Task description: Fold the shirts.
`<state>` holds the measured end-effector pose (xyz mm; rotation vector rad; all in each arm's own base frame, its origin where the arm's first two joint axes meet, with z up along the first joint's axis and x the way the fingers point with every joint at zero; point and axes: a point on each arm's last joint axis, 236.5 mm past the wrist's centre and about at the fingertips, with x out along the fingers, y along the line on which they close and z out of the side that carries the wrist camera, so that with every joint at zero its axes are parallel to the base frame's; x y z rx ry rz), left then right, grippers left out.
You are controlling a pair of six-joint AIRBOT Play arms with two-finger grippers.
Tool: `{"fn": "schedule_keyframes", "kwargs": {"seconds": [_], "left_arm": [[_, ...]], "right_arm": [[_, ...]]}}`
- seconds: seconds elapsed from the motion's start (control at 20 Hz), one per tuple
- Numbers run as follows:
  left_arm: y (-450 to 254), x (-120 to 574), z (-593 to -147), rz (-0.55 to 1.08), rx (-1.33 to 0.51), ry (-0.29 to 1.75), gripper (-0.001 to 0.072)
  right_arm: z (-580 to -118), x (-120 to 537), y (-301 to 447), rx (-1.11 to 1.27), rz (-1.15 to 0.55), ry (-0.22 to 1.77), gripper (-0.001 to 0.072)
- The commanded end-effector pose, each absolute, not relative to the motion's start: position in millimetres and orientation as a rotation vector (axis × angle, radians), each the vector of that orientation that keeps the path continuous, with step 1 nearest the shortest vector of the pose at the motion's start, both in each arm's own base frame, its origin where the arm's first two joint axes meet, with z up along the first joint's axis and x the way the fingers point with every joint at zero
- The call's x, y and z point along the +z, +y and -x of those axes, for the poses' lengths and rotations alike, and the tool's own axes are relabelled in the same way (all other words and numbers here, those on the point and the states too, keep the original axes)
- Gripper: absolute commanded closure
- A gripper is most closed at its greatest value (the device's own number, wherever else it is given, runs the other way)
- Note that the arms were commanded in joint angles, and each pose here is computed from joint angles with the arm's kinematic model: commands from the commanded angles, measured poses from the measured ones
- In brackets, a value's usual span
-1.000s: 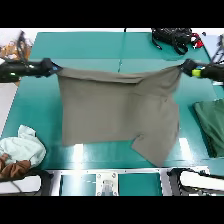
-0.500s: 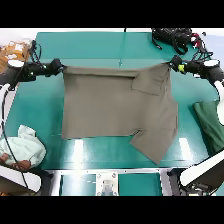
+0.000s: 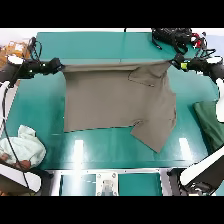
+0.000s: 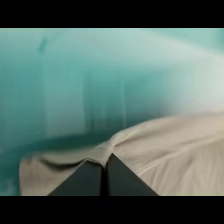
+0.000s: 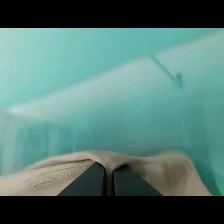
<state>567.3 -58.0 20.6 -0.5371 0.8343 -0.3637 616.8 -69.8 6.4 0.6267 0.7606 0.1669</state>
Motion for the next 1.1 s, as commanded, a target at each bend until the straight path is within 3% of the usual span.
{"fn": "schedule_keyframes", "kwargs": {"seconds": [0.0, 0.35, 0.75, 0.8, 0.85, 0.9, 0.95, 1.05], "left_arm": [[-59, -18, -528, 0.477, -0.373, 1.049, 0.0685], [-58, -63, -482, 0.490, -0.340, 1.255, 0.0685], [-64, -79, -473, 0.552, -0.332, 1.309, 0.0685], [-67, -77, -472, 0.567, -0.340, 1.308, 0.0684], [-72, -74, -472, 0.591, -0.356, 1.309, 0.0646], [-79, -69, -469, 0.619, -0.379, 1.318, 0.0375], [-86, -65, -463, 0.645, -0.409, 1.339, 0.0248], [-91, -55, -444, 0.687, -0.455, 1.421, 0.0243]], "right_arm": [[-567, -29, -86, 0.165, -0.584, 0.998, 0.0688], [-508, -68, -89, 0.189, -0.634, 1.217, 0.0688], [-491, -89, -86, 0.177, -0.646, 1.276, 0.0686], [-491, -89, -86, 0.175, -0.649, 1.276, 0.0661], [-492, -88, -86, 0.167, -0.659, 1.276, 0.0531], [-493, -84, -88, 0.158, -0.670, 1.273, 0.0428], [-493, -77, -91, 0.157, -0.674, 1.269, 0.0408], [-488, -58, -101, 0.142, -0.678, 1.268, 0.0409]]}}
